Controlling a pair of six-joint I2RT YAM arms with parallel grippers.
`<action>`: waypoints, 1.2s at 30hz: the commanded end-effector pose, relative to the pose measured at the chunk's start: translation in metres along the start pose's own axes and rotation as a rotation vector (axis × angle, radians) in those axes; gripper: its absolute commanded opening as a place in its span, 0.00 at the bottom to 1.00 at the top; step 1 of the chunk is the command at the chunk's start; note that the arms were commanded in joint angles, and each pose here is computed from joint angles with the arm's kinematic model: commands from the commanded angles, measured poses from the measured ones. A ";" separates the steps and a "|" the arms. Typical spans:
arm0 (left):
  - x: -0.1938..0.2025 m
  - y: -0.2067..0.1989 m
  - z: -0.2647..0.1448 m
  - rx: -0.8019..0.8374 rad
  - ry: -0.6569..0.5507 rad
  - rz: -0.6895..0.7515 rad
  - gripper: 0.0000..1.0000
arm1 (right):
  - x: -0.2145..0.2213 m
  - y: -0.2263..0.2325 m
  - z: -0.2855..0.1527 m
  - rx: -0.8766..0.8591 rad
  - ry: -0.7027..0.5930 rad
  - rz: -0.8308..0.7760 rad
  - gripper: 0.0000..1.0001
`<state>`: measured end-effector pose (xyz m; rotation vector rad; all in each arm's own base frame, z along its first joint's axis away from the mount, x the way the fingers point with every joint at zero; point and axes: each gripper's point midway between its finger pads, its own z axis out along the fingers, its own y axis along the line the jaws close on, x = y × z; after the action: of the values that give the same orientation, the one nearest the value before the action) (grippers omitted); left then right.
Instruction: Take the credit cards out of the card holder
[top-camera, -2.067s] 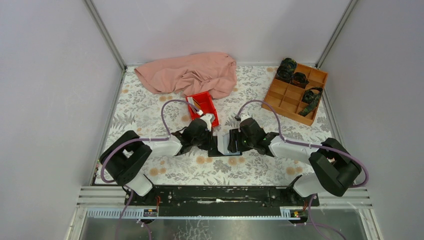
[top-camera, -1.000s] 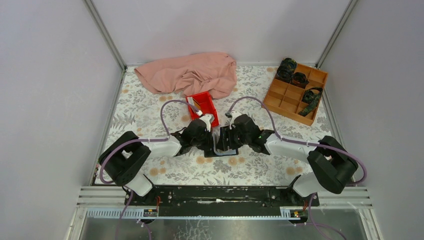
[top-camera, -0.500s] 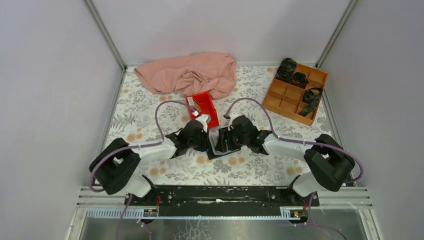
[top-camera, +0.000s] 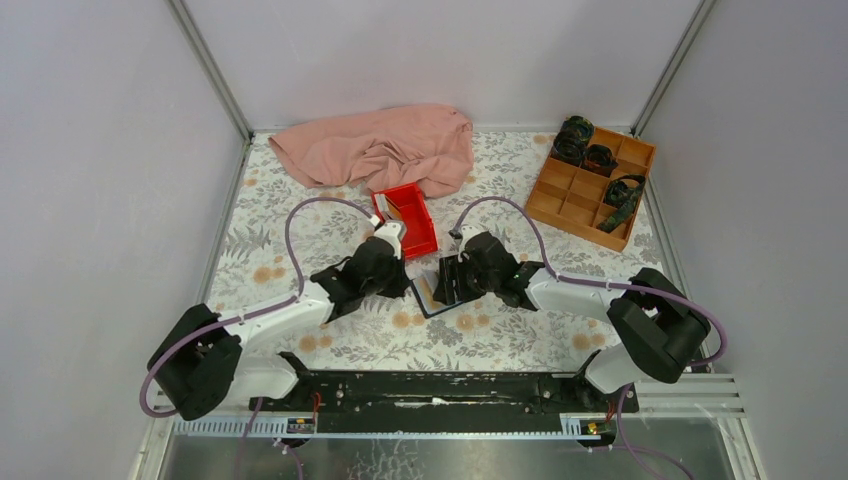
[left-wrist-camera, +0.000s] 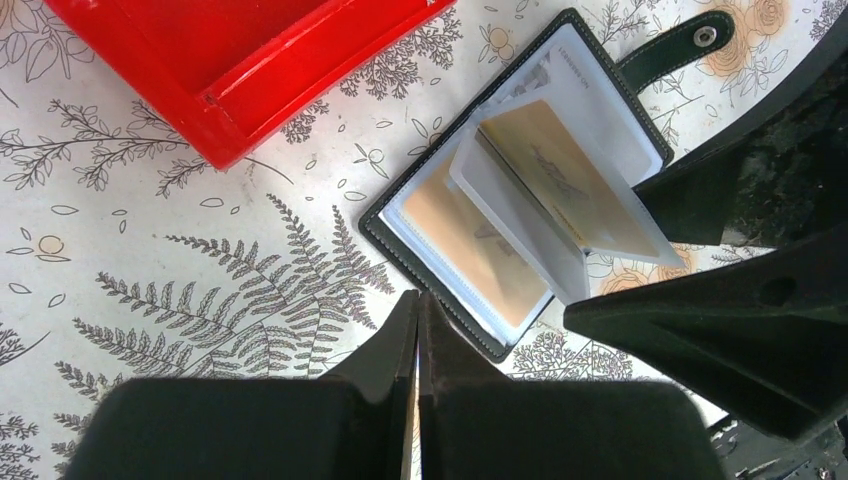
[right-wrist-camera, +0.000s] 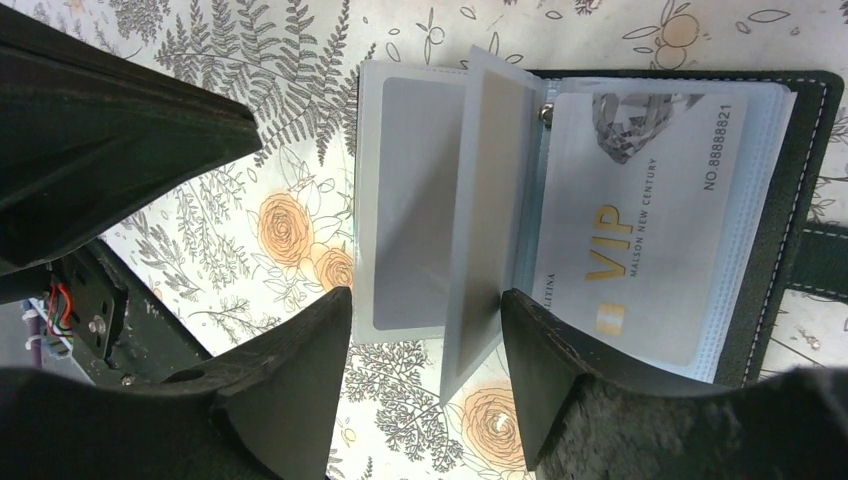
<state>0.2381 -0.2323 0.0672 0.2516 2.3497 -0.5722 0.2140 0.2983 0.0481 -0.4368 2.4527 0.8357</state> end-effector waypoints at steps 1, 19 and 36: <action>-0.015 -0.007 -0.006 0.011 -0.032 0.001 0.00 | -0.007 -0.001 -0.006 0.023 -0.034 -0.027 0.64; -0.036 -0.038 0.027 0.088 -0.027 -0.005 0.00 | -0.009 -0.004 -0.016 0.044 -0.063 -0.029 0.64; -0.020 -0.041 0.054 0.095 0.034 0.001 0.00 | -0.018 -0.034 -0.024 0.198 -0.103 -0.018 0.62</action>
<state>0.2582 -0.2733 0.0449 0.2970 2.4193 -0.6196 0.2209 0.2752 0.0496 -0.3851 2.4363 0.6966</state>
